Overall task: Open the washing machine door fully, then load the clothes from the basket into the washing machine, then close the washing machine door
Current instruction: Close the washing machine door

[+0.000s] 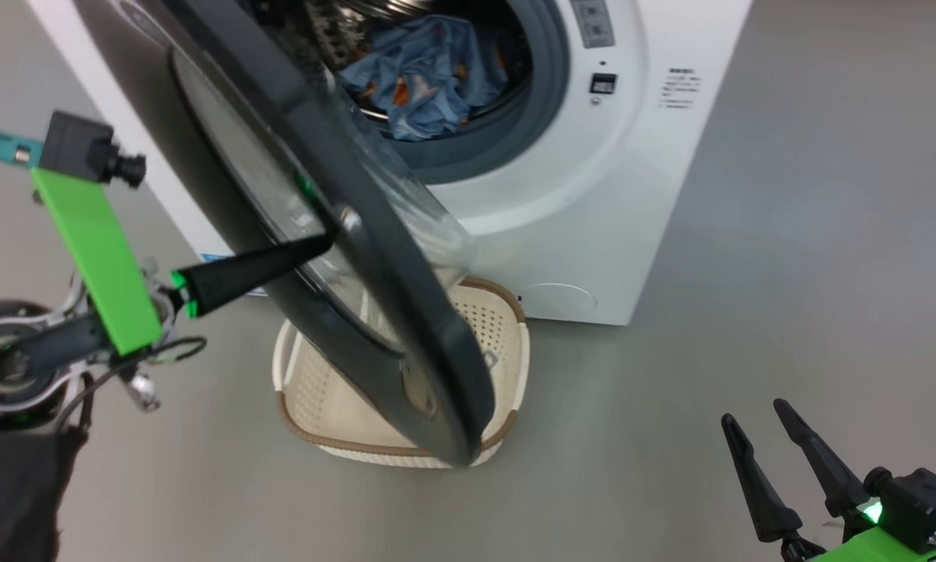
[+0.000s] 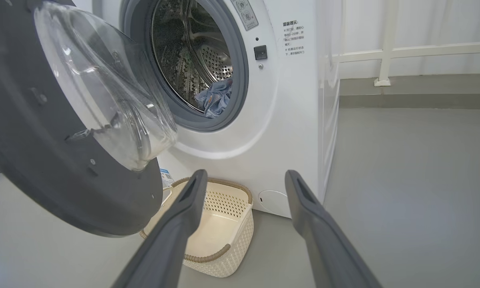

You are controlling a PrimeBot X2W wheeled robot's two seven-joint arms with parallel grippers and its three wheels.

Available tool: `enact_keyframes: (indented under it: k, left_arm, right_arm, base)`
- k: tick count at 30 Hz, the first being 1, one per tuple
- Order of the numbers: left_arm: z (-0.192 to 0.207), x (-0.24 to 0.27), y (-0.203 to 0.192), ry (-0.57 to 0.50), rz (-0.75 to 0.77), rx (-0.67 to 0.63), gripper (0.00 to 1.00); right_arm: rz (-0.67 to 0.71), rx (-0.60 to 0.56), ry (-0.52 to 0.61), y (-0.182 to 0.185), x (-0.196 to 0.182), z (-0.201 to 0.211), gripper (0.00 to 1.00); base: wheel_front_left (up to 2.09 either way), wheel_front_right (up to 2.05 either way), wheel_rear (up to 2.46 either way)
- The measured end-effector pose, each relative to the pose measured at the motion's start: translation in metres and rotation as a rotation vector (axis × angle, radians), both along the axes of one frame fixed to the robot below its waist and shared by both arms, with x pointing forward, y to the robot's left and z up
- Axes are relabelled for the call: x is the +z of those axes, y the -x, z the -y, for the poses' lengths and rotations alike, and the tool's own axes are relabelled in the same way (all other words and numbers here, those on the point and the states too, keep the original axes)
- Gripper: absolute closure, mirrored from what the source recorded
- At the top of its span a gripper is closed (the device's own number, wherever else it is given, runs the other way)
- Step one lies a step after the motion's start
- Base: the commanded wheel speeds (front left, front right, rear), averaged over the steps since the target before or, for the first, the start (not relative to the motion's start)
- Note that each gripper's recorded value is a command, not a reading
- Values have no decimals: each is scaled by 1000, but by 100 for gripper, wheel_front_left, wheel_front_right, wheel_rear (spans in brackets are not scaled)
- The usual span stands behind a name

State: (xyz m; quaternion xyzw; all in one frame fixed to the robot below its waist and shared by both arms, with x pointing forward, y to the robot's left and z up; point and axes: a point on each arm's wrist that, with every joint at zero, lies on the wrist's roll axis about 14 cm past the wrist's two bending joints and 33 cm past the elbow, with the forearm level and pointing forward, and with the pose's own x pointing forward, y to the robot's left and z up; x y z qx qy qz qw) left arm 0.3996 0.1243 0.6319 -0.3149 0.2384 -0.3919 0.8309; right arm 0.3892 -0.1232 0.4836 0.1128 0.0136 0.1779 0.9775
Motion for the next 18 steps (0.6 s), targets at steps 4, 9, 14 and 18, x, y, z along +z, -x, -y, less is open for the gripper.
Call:
enact_keyframes:
  k: [4, 9, 14, 18]
  left_arm:
    - [20, 7, -22, 29, 32, -6, 100]
    - [41, 13, -49, 59, 66, 5, 100]
    - [51, 18, -76, 92, 93, 40, 100]
    - [65, 17, -94, 123, 96, 51, 100]
  right_arm:
    - [-4, -38, -2, 1, -1, 11, 0]
    - [9, -82, -4, -4, 2, 24, 0]
    - [-4, -127, -5, -3, -2, 37, 0]
    - [-8, -169, -7, -5, -3, 48, 0]
  base:
    - [0, 0, 0]
    - [0, 0, 0]
    - [0, 0, 0]
    - [0, 0, 0]
